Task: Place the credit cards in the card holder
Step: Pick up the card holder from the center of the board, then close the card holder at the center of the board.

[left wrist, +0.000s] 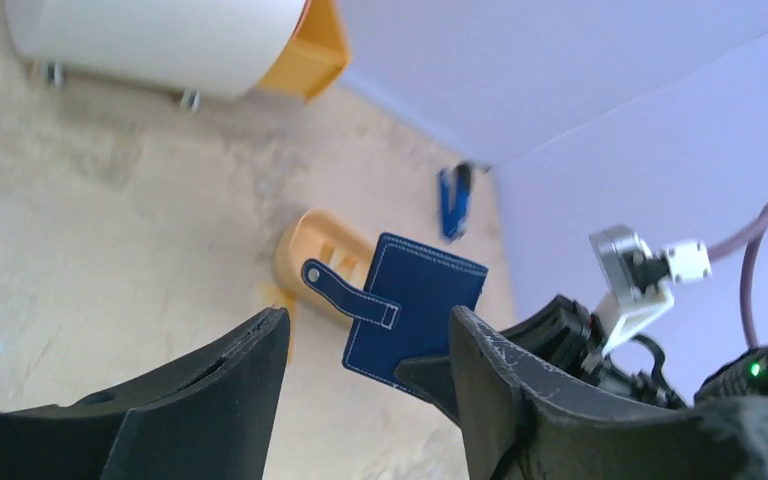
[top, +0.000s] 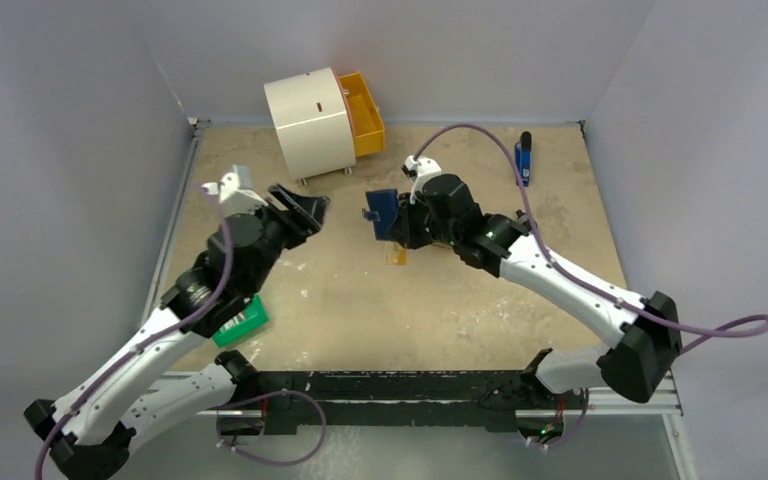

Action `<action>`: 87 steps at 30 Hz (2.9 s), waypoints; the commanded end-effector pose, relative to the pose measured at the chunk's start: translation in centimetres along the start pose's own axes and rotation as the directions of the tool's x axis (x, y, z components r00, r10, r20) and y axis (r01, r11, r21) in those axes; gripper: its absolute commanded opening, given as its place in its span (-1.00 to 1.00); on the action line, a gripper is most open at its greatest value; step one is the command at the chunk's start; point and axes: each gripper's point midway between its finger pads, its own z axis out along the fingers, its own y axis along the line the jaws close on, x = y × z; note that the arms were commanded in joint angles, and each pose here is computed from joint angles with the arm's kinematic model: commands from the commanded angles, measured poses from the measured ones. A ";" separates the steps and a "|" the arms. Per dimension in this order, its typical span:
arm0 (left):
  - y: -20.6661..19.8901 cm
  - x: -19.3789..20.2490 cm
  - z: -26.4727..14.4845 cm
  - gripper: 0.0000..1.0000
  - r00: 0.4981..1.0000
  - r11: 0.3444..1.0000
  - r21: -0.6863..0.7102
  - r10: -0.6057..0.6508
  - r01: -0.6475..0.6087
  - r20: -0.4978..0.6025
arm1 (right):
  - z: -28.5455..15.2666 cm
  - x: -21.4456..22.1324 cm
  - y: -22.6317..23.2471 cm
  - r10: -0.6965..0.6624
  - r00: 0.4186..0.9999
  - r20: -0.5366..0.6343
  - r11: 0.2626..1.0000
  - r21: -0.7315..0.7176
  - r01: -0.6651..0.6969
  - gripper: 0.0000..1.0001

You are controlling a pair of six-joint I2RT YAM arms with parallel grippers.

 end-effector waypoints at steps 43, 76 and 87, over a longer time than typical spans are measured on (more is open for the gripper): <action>-20.5 -5.3 -4.2 0.59 0.990 0.772 0.627 -0.022 0.104 -0.138 | -20.8 -18.4 6.9 -0.979 -0.059 -0.195 -0.204 0.930 0.305 -1.00; -21.8 -5.5 -1.2 -0.09 0.900 0.752 0.498 -0.321 0.431 -0.295 | -21.4 -18.5 7.4 -0.975 -0.074 -0.211 -0.224 0.933 0.281 -1.00; -21.2 -6.6 -1.1 -1.00 0.919 0.771 0.500 -0.323 0.393 -0.225 | -19.8 -17.4 6.7 -0.972 -0.024 -0.233 -0.224 0.892 0.394 -0.46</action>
